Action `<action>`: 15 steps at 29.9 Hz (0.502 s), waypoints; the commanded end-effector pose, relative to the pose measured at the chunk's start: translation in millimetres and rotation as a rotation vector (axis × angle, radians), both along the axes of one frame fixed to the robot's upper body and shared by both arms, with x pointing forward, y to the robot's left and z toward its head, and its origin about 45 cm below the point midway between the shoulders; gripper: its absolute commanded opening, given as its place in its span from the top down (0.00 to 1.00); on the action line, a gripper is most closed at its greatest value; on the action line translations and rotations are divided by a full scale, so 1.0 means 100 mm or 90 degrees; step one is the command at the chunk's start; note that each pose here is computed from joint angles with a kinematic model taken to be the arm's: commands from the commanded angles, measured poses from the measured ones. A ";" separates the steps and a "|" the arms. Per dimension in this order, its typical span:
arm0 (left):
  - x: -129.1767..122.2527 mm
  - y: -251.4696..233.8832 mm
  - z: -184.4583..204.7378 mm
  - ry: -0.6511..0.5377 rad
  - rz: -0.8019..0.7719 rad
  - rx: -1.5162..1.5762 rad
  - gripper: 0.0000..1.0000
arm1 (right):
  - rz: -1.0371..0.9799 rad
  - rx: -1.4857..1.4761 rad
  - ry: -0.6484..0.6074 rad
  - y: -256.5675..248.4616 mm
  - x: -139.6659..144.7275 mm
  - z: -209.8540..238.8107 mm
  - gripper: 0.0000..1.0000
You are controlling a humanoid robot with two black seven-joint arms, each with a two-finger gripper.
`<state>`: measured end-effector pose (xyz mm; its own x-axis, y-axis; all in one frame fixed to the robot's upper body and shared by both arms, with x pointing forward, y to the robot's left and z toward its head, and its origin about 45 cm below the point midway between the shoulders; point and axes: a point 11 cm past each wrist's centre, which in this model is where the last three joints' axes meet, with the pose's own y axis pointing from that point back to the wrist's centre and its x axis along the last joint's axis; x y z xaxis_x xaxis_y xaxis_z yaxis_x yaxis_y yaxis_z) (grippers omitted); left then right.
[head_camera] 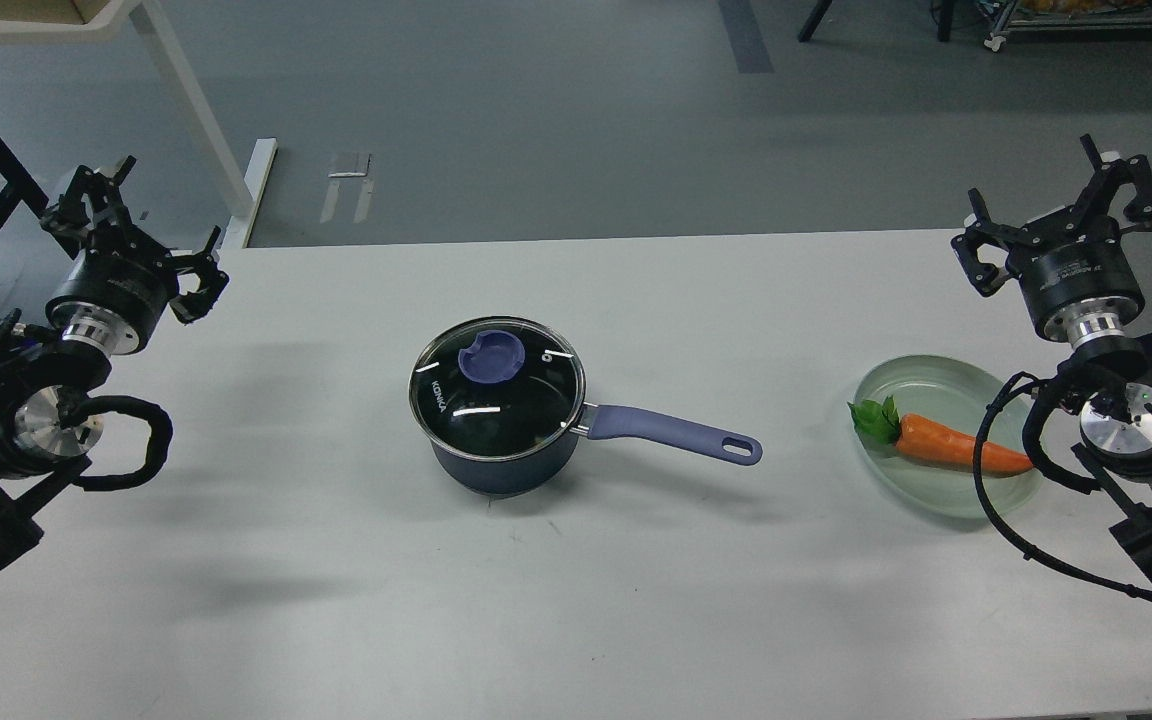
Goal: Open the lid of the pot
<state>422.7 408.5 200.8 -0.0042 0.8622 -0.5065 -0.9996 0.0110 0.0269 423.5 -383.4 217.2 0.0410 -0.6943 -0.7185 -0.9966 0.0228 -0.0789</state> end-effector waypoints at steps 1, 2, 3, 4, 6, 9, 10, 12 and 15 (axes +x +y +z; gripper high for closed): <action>-0.02 0.04 -0.01 0.006 0.005 0.011 0.00 | 0.002 0.001 -0.001 0.02 0.00 0.00 0.00; -0.02 0.05 -0.01 0.009 0.006 0.014 0.00 | 0.004 0.002 -0.003 0.03 0.01 0.01 0.00; -0.02 0.06 -0.01 0.010 0.007 0.016 0.00 | 0.005 0.001 -0.003 0.03 0.01 0.02 0.00; -0.02 0.06 -0.02 0.011 0.008 0.017 0.00 | 0.005 0.001 -0.004 0.04 0.01 0.02 0.00; -0.02 0.08 -0.02 0.012 0.010 0.019 0.00 | 0.010 0.000 -0.008 0.06 0.02 0.04 0.00; -0.02 0.12 -0.01 0.012 0.017 0.023 0.00 | 0.024 -0.015 -0.011 0.08 -0.01 0.07 0.00; -0.02 0.12 0.00 0.013 0.015 0.023 0.00 | 0.030 -0.022 -0.010 0.09 -0.01 0.08 0.00; -0.04 0.23 0.05 0.011 0.021 0.036 0.00 | 0.037 -0.069 -0.011 -0.05 -0.04 0.19 0.00; -0.03 0.29 0.10 0.009 0.030 0.045 0.00 | 0.044 -0.147 -0.018 -0.25 -0.02 0.45 0.00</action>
